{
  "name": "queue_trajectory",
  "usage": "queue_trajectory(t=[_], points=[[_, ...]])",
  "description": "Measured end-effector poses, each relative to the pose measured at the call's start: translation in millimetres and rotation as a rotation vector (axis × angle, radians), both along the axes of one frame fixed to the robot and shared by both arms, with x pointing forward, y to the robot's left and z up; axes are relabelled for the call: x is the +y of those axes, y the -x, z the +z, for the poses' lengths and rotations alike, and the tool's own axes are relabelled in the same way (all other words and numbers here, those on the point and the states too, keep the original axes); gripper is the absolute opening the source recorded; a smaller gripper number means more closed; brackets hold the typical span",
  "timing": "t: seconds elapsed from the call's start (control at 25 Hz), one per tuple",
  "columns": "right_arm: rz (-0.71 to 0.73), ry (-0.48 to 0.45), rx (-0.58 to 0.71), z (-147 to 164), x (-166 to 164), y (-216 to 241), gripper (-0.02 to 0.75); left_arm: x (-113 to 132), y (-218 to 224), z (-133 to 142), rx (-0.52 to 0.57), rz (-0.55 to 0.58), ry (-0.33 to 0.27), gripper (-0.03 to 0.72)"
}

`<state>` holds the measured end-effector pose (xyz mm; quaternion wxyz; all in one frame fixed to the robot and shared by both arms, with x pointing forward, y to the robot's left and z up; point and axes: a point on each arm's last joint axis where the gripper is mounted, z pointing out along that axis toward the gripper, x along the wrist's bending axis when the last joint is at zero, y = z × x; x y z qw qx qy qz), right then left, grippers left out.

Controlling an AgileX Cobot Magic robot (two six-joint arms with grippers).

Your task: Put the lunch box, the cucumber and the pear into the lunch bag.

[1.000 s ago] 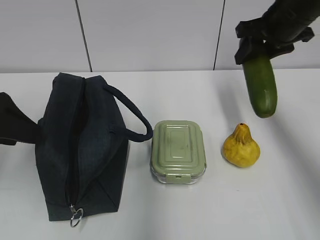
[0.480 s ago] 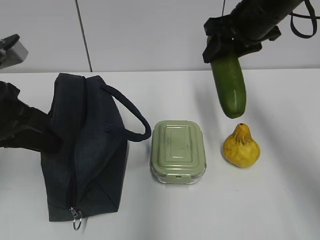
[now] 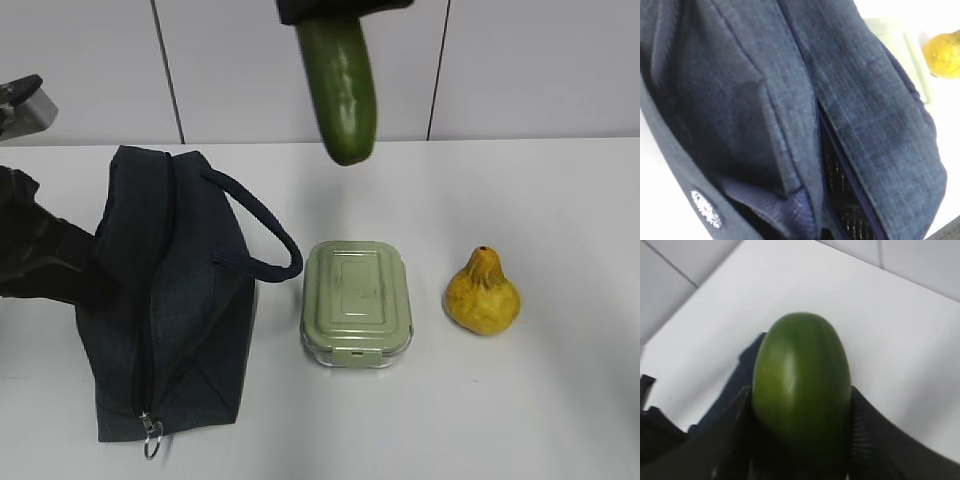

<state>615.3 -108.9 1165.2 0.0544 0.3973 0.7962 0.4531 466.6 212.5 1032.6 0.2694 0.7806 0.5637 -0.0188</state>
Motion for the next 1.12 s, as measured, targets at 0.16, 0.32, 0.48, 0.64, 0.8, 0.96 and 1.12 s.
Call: queue_trajectory(t=[0.16, 0.32, 0.48, 0.64, 0.8, 0.96, 1.12], points=[[0.159, -0.090, -0.100, 12, 30, 15, 0.355, 2, 4, 6, -0.025, -0.003, -0.003, 0.003], [0.264, -0.173, -0.190, 19, 51, 24, 0.355, 4, 7, 9, -0.034, 0.002, -0.017, 0.003], [0.344, -0.276, -0.236, 17, 63, 23, 0.355, 8, 7, 8, -0.032, 0.013, -0.061, 0.003], [0.378, -0.335, -0.242, 2, 73, 12, 0.355, 10, 6, 8, -0.032, 0.022, -0.077, 0.003], [0.403, -0.367, -0.222, -20, 82, 1, 0.355, 16, 5, 7, -0.032, 0.041, -0.083, 0.003], [0.443, -0.356, -0.240, -39, 93, -4, 0.355, 16, 4, 7, -0.032, 0.042, -0.084, 0.002], [0.487, -0.347, -0.271, -52, 105, -4, 0.356, 16, 4, 7, -0.031, 0.043, -0.084, 0.002]])
